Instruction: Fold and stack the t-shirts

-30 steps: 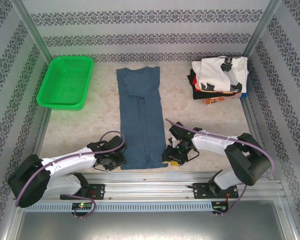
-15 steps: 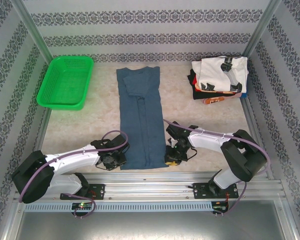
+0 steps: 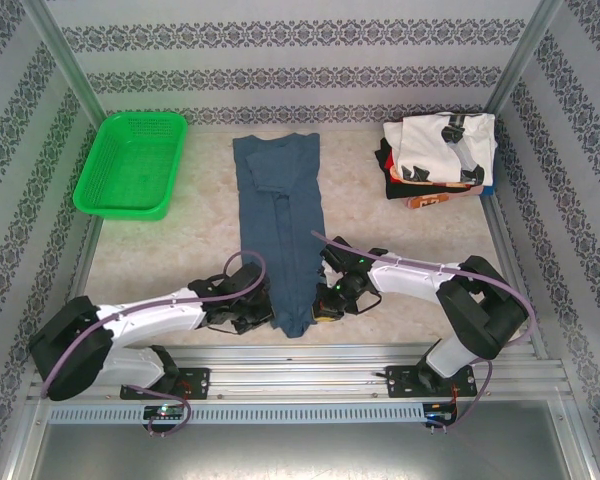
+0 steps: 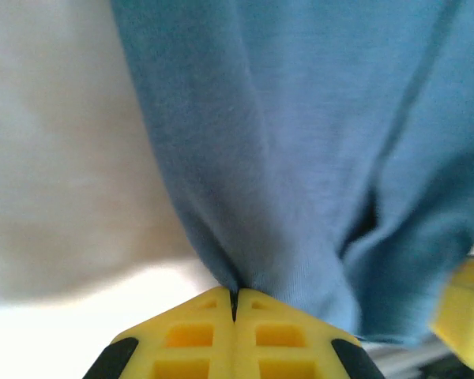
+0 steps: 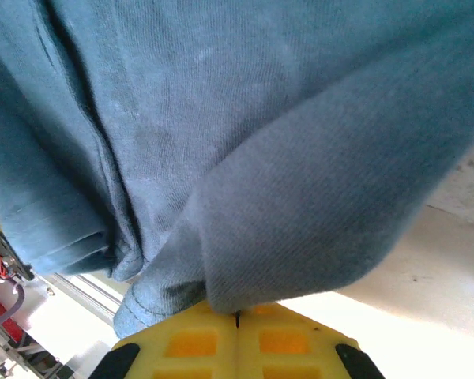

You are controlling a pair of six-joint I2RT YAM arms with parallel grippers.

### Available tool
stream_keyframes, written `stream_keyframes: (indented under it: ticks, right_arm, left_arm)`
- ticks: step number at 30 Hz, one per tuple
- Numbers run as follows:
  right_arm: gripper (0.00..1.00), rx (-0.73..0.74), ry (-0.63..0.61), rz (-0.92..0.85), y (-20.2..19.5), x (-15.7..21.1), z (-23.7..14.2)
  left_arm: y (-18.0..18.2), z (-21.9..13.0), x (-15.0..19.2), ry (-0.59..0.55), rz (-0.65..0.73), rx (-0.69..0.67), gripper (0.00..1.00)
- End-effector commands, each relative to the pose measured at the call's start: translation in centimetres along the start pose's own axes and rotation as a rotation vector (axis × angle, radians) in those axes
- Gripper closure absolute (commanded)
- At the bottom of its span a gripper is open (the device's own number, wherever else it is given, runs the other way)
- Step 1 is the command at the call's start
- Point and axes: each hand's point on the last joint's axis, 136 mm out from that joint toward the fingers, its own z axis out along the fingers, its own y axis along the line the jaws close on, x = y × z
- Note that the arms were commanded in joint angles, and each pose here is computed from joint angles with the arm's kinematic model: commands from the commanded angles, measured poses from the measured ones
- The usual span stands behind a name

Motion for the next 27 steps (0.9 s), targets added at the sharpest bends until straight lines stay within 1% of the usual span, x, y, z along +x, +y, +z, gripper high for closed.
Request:
stream_keyframes:
  ticks: [1, 6, 13, 19, 27]
  right_arm:
    - [0.96, 0.002, 0.015, 0.001, -0.6, 0.9, -0.6]
    - [0.98, 0.02, 0.008, 0.021, -1.6, 1.4, -1.6]
    - [1.0, 0.024, -0.023, 0.009, -1.2, 1.7, -3.4]
    - [1.0, 0.015, -0.07, -0.023, 0.7, 0.9, -6.1]
    - [1.0, -0.012, -0.111, -0.07, 3.4, -1.4, -9.4]
  left_arm:
    - [-0.9, -1.1, 0.3, -0.014, -0.009, 0.082, 1.0]
    - [0.9, -2.0, 0.8, -0.022, -0.028, 0.066, 1.0]
    - [2.9, -4.3, 0.7, -0.067, -0.039, 0.035, 1.0]
    - [2.8, -6.8, -0.1, -0.137, -0.056, 0.073, 1.0]
    - [1.4, -8.7, -2.1, -0.206, -0.098, 0.15, 1.0]
